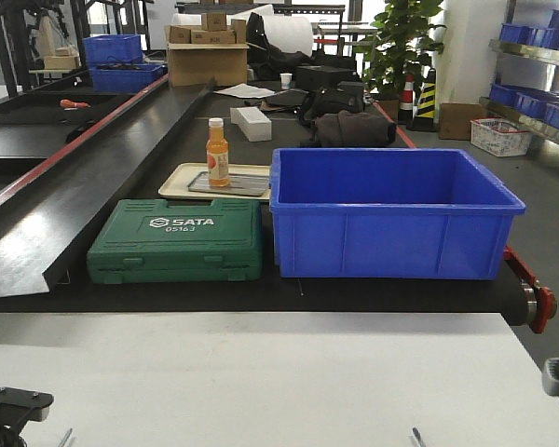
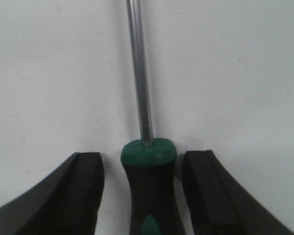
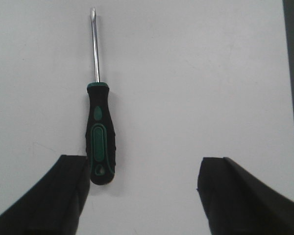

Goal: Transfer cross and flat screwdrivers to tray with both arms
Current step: 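Lower both grippers onto the green-handled screwdrivers lying on the table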

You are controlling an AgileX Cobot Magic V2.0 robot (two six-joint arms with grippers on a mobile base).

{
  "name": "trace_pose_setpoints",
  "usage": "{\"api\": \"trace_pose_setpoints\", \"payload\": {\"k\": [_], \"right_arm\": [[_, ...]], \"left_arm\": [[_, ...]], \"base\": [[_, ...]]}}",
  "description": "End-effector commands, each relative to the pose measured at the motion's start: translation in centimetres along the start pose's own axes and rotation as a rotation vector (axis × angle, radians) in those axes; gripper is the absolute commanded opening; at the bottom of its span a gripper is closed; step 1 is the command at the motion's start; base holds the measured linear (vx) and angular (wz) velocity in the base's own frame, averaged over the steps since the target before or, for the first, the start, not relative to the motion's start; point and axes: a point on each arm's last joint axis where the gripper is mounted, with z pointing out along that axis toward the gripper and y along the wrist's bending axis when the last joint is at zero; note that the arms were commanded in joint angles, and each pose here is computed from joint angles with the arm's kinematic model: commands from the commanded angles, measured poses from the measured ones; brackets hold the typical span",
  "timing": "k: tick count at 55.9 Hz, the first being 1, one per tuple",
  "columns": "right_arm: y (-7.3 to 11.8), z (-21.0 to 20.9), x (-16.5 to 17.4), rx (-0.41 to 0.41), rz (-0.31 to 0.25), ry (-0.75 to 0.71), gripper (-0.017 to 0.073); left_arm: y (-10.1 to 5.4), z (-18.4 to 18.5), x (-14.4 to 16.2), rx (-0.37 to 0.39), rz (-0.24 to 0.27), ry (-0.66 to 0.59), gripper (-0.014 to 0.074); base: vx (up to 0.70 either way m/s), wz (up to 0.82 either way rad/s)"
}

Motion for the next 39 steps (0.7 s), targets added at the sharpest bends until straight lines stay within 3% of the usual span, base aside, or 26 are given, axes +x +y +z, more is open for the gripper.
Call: {"api": "trace_pose_setpoints", "payload": {"k": [1, 12, 15, 22, 30, 39], "right_arm": [[0.4, 0.6, -3.1, -0.030, -0.026, -0.031, 0.0544], [3.4, 5.0, -6.3, -0.057, -0.162, 0.048, 0.0544], [3.8, 6.1, -7.0, -0.049, -0.168, 0.068, 0.0544], [4.0, 9.1, -7.5, -0.038, -0.109, 0.166, 0.0544], [4.1, 11.6, -7.3, -0.035, -0.109, 0.242, 0.0544], [4.4, 13.8, -6.4, -0.056, -0.108, 0.294, 0.0544]], "left_arm": [[0.0, -0.7, -0.6, 0.000, -0.009, -0.042, 0.0486], [-0.1, -0.7, -0.5, 0.005, -0.013, -0.033, 0.0454], [-0.1, -0.7, -0.4, 0.009, -0.013, -0.019, 0.0421], [-0.2, -0.7, -0.2, 0.017, -0.014, 0.001, 0.0318], [-0.2, -0.7, -0.2, 0.024, -0.026, 0.000, 0.0197], [-0.4, -0.7, -0.4, 0.037, -0.050, -0.013, 0.0119]], "base": [[0.00, 0.00], [0.00, 0.00], [0.00, 0.00], [0.00, 0.00], [0.00, 0.00], [0.00, 0.00]]}}
